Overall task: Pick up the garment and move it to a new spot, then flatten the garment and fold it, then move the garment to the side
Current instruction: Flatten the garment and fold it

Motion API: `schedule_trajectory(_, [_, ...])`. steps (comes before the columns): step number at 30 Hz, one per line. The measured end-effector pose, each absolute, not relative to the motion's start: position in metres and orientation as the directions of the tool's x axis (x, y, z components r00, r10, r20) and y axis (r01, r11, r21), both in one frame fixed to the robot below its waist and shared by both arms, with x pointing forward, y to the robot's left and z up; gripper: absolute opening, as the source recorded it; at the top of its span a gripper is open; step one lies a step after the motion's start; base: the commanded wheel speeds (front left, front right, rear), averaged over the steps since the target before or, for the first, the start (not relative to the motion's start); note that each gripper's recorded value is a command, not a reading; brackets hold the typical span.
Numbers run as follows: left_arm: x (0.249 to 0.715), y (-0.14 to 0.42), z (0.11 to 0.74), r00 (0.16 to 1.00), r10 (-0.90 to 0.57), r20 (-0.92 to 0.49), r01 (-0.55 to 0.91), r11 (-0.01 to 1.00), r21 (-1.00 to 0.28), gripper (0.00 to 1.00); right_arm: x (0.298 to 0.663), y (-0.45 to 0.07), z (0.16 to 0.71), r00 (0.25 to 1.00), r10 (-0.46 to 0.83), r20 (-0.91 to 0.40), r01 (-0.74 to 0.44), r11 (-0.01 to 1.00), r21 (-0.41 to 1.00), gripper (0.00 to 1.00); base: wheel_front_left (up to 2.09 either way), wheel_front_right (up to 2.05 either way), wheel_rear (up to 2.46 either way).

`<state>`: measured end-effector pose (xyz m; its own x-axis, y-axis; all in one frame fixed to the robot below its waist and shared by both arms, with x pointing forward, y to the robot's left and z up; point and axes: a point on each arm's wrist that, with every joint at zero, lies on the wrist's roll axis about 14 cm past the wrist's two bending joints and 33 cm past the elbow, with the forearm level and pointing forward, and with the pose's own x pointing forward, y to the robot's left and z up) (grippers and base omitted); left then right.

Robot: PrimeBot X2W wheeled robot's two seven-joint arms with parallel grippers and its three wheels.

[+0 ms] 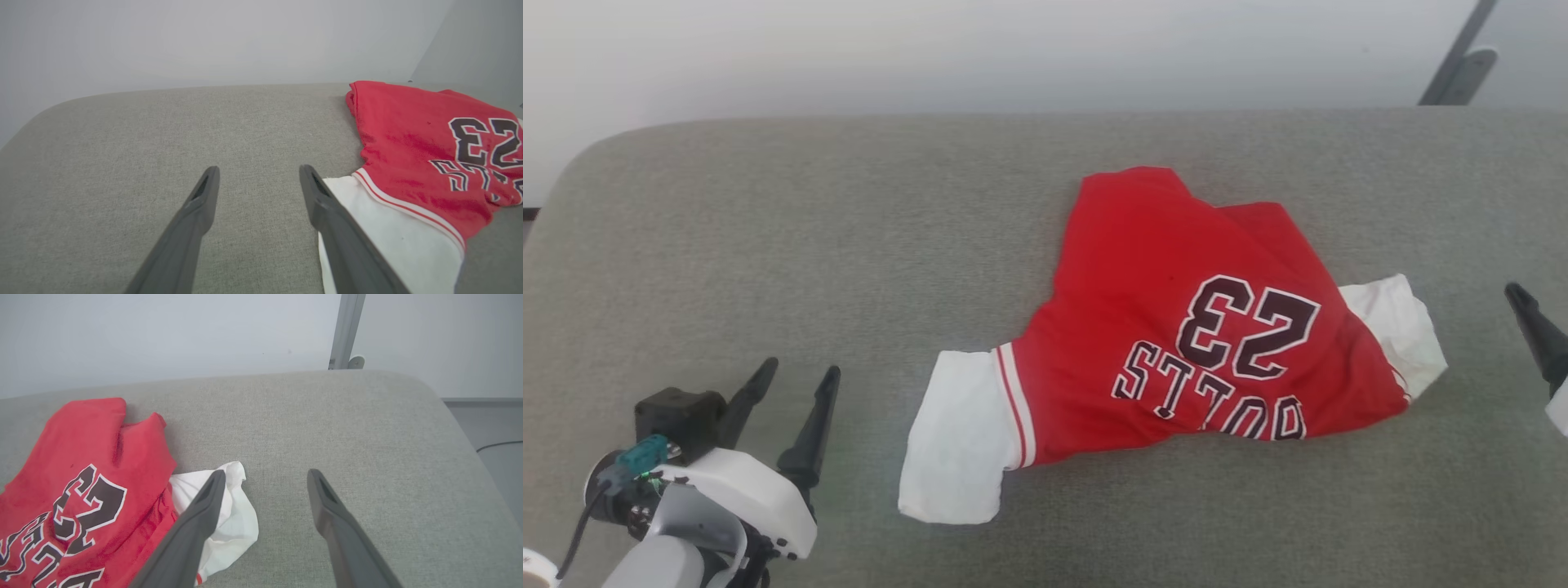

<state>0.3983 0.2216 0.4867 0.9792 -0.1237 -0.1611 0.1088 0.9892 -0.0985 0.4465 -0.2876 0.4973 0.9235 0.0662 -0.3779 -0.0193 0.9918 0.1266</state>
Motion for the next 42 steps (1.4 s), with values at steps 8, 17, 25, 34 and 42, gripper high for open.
schedule_trajectory(8, [0.402, 0.193, 0.464, 0.937, -0.216, -0.275, 0.188, 0.974, -0.127, 1.0, 0.433, -0.297, 0.536, 0.985, 0.007, -0.174, 0.009, 0.996, 0.09, 1.0, 0.0, 0.0, 0.0])
schedule_trajectory(17, [0.397, 0.169, 0.424, 0.837, -0.283, -0.468, 0.225, 0.958, -0.177, 1.0, 0.408, -0.307, 0.547, 0.995, -0.073, -0.069, 0.079, 0.993, 0.088, 1.0, 0.0, 0.0, 0.0])
schedule_trajectory(25, [0.381, 0.161, 0.383, 0.681, -0.289, -0.673, 0.211, 0.957, -0.198, 1.0, 0.395, -0.307, 0.539, 0.991, -0.099, -0.086, 0.108, 0.989, 0.106, 1.0, 0.0, 0.0, 0.0])
schedule_trajectory(34, [0.379, 0.15, 0.372, 0.568, -0.291, -0.77, 0.177, 0.957, -0.232, 1.0, 0.386, -0.305, 0.532, 0.988, -0.109, -0.109, 0.123, 0.985, 0.124, 1.0, 0.0, 0.0, 0.0])
schedule_trajectory(42, [0.37, 0.139, 0.37, 0.491, -0.287, -0.823, 0.171, 0.958, -0.232, 1.0, 0.385, -0.299, 0.529, 0.987, -0.089, -0.133, 0.107, 0.986, 0.131, 1.0, 0.0, 0.0, 0.0])
